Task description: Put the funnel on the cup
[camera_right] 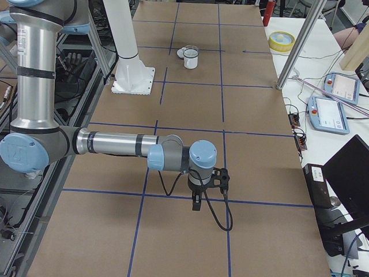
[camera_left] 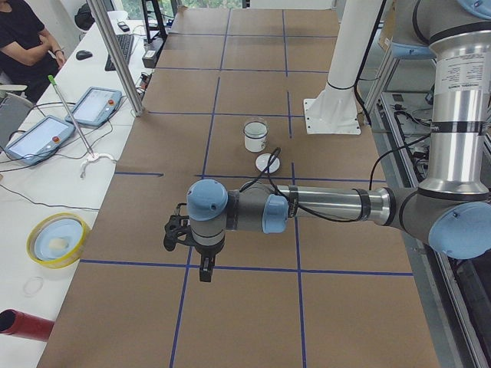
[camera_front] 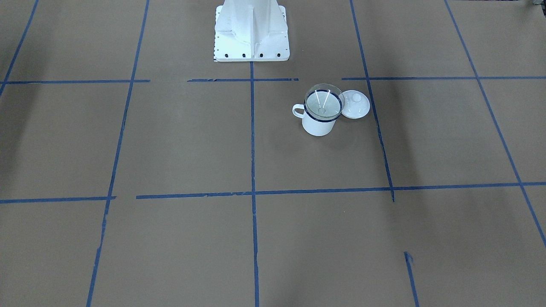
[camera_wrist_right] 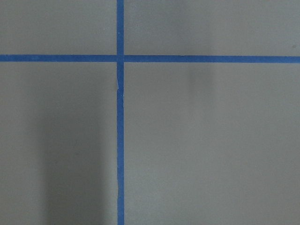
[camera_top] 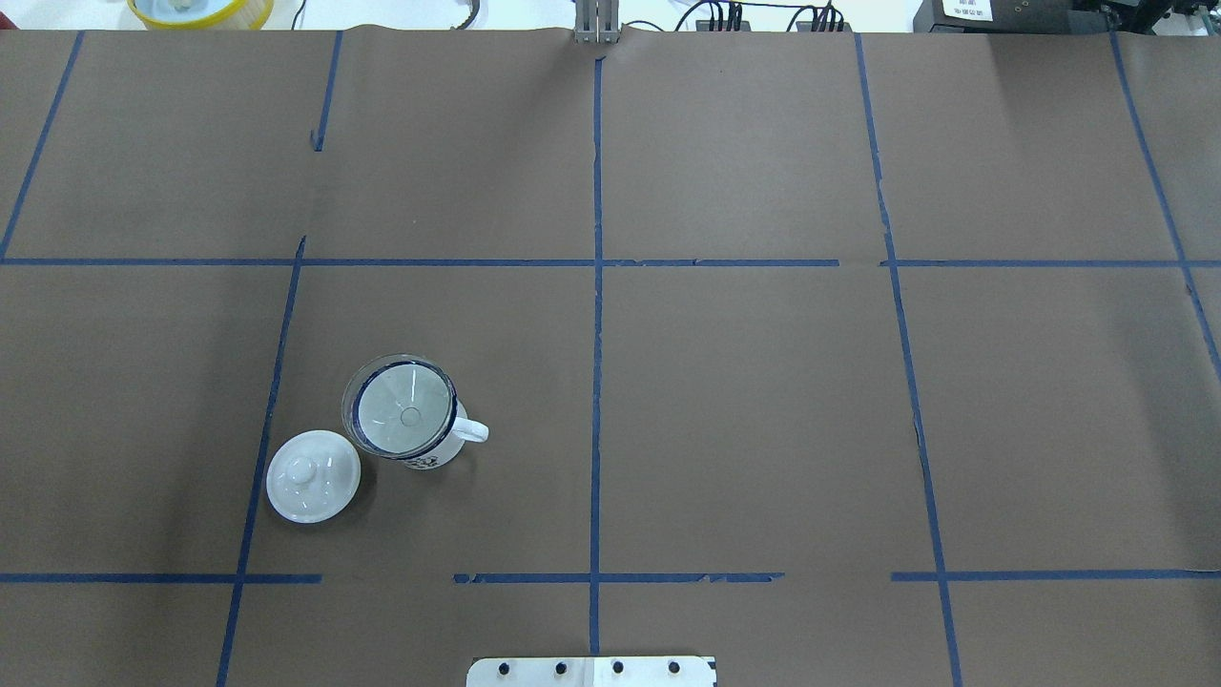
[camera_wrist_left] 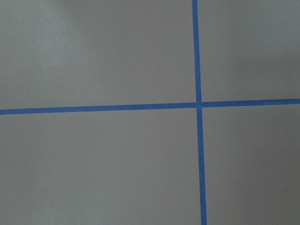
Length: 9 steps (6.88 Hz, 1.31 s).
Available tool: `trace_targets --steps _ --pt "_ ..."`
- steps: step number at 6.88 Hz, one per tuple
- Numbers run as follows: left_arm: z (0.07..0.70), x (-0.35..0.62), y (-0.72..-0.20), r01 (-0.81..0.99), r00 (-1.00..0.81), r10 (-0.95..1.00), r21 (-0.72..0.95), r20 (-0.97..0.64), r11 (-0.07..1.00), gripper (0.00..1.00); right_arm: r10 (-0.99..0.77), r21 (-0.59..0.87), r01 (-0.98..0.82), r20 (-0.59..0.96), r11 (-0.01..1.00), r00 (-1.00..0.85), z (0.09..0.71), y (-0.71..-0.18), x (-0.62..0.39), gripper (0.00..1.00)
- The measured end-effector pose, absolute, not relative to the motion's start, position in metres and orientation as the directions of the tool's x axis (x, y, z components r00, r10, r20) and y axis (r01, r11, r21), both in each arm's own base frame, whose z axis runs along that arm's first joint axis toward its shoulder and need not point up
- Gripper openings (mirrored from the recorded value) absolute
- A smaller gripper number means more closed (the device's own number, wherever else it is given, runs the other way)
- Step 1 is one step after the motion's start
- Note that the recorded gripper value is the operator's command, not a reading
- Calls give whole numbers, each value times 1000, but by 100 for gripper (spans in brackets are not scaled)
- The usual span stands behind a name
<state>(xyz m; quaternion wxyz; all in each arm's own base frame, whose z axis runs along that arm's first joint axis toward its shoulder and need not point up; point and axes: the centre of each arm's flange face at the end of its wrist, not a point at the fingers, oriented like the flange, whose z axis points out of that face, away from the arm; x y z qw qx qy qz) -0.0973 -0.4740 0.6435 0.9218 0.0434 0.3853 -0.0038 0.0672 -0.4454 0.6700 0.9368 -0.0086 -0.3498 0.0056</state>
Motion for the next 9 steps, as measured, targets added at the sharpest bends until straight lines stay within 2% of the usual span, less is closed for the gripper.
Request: trace_targets --steps 4,9 --pt "645 -95 -477 123 685 -98 -18 -722 992 100 17 -21 -4 655 1000 755 670 -445 67 100" --pt "640 -95 -479 102 694 -72 0 -716 995 100 17 -21 -4 655 1000 755 670 -445 67 100"
